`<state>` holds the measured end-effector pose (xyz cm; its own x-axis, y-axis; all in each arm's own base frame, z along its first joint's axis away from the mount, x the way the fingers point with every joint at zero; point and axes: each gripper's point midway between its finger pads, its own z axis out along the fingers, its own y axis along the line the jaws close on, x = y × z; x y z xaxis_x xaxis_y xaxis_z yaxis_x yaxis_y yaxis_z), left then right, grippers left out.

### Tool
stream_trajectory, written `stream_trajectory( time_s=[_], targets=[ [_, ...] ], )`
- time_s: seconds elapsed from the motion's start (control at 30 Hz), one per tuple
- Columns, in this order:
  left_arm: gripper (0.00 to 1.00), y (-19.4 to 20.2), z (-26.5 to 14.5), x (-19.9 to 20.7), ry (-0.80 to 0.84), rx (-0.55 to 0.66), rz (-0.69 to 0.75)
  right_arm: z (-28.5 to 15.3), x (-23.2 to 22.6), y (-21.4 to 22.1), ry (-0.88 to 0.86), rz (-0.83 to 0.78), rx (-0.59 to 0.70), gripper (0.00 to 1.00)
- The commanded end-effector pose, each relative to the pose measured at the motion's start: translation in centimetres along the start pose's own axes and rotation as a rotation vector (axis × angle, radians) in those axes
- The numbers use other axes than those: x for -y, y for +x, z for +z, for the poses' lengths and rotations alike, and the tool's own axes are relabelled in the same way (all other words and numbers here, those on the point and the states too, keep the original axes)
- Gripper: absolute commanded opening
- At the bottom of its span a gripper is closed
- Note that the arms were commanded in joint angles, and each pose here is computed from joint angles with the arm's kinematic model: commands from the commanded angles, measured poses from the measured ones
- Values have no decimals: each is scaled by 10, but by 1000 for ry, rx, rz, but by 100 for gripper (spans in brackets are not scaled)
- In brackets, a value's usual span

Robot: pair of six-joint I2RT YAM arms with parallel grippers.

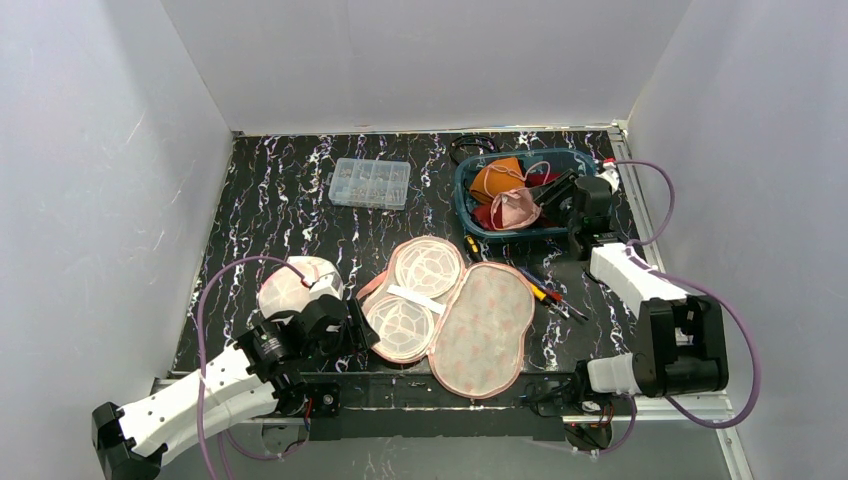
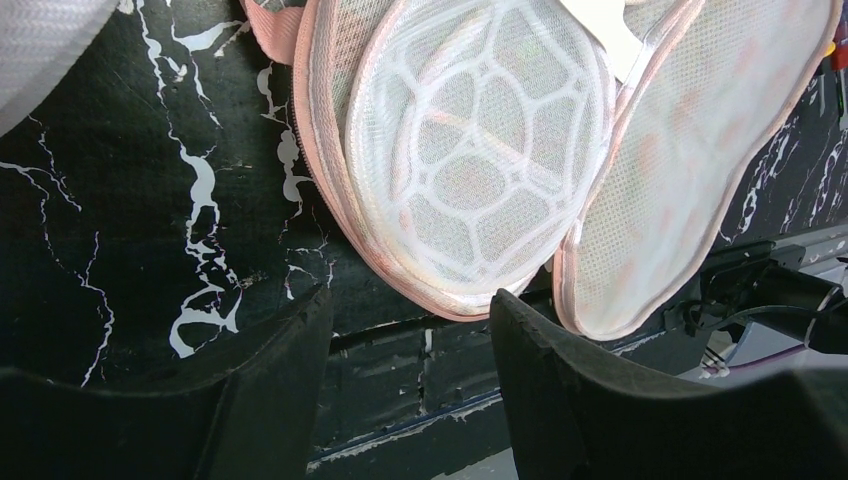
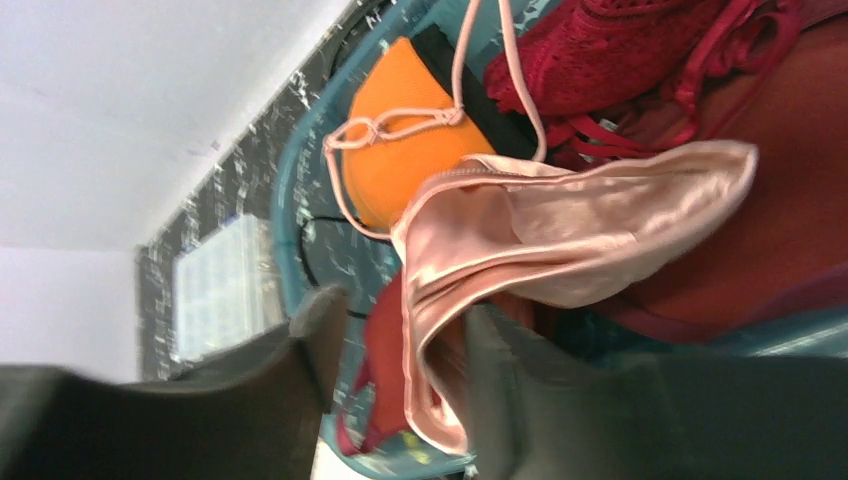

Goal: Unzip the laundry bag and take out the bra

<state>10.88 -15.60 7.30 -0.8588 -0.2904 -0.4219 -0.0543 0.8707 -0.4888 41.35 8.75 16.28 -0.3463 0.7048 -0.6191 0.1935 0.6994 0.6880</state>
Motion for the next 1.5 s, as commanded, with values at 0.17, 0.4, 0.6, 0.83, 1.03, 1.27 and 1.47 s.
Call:
stream_trajectory(
  time_s=[0.17,0.4,0.6,0.83,1.03,1.27,1.47],
  targets=[
    [57,5,5,1,4,-21,1,-26,16,21,30,-41,-81,75],
    [57,6,7,6,17,-31,3,-25,26,47,47,-23,-191,64],
    [56,6,7,6,24,-33,2,-17,9,51,-24,40,-207,36],
    [56,5,5,7,21,-31,7,-3,-35,28,-163,91,-158,7],
    [56,3,6,6,5,-23,12,4,-80,-1,-300,109,-96,1],
    [56,4,9,4,-4,-25,6,29,-76,18,-312,88,-148,1],
    [56,5,10,3,-3,-27,5,26,-44,55,-236,78,-223,45]
  ],
)
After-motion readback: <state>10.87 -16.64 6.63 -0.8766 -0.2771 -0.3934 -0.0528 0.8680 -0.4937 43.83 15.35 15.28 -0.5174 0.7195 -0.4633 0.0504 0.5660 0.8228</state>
